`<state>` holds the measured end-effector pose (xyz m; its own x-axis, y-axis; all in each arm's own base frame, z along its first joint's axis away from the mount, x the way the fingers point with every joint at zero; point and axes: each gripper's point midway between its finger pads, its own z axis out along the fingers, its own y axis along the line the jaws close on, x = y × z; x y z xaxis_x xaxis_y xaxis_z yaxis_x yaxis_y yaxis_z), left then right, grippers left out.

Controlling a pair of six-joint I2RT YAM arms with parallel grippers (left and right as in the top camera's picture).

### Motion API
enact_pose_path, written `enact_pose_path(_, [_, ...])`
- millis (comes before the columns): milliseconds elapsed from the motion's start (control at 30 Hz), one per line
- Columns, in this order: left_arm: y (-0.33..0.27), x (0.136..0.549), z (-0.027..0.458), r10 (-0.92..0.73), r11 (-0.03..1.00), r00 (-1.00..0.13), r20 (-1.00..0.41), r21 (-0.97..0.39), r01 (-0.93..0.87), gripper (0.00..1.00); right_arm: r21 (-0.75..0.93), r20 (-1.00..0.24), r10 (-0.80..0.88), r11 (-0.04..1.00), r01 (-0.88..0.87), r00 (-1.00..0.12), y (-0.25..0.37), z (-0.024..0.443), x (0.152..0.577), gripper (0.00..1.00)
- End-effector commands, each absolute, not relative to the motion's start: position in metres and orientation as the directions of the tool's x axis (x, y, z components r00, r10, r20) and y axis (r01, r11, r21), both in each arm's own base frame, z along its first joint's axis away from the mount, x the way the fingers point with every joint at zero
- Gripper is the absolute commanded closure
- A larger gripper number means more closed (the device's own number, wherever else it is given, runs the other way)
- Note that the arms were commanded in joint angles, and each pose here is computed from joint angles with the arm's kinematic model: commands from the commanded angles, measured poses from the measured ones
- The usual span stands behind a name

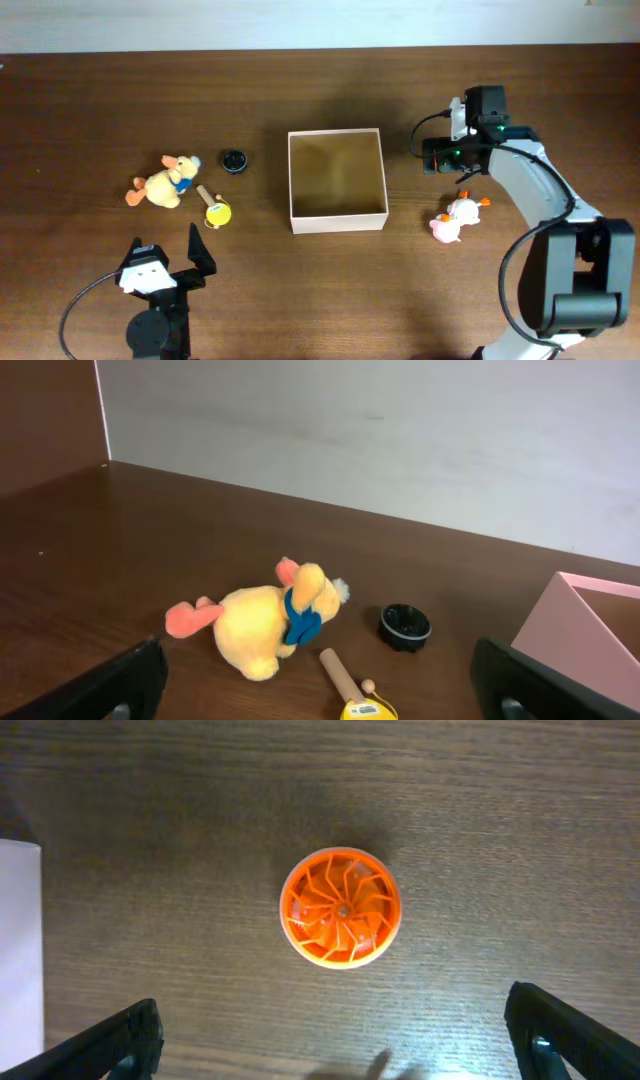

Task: Pack container
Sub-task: 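Move the right gripper over the orange round toy, then lower the right gripper and close it on the orange toy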

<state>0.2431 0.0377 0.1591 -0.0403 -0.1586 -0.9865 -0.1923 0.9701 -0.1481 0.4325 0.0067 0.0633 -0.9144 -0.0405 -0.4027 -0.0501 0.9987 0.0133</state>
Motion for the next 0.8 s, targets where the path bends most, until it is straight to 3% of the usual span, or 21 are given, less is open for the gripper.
enact_pose_path(0, [0.038, 0.243, 0.158, -0.144, 0.973, -0.045, -0.989, -0.133, -0.189, 0.01, 0.027, -0.402, -0.044, 0.998, -0.06, -0.914, 0.008, 0.057, 0.439, 0.01])
enact_pose_path(567, [0.038, 0.243, 0.158, -0.144, 0.973, -0.045, -0.989, -0.133, -0.189, 0.01, 0.001, -0.413, -0.038, 0.999, -0.043, -0.91, 0.001, 0.023, 0.458, 0.01])
enact_pose_path(767, [0.038, 0.243, 0.158, -0.144, 0.973, -0.045, -0.989, -0.133, -0.189, 0.01, 0.001, -0.416, -0.008, 1.0, -0.009, -0.909, -0.015, 0.023, 0.459, 0.09])
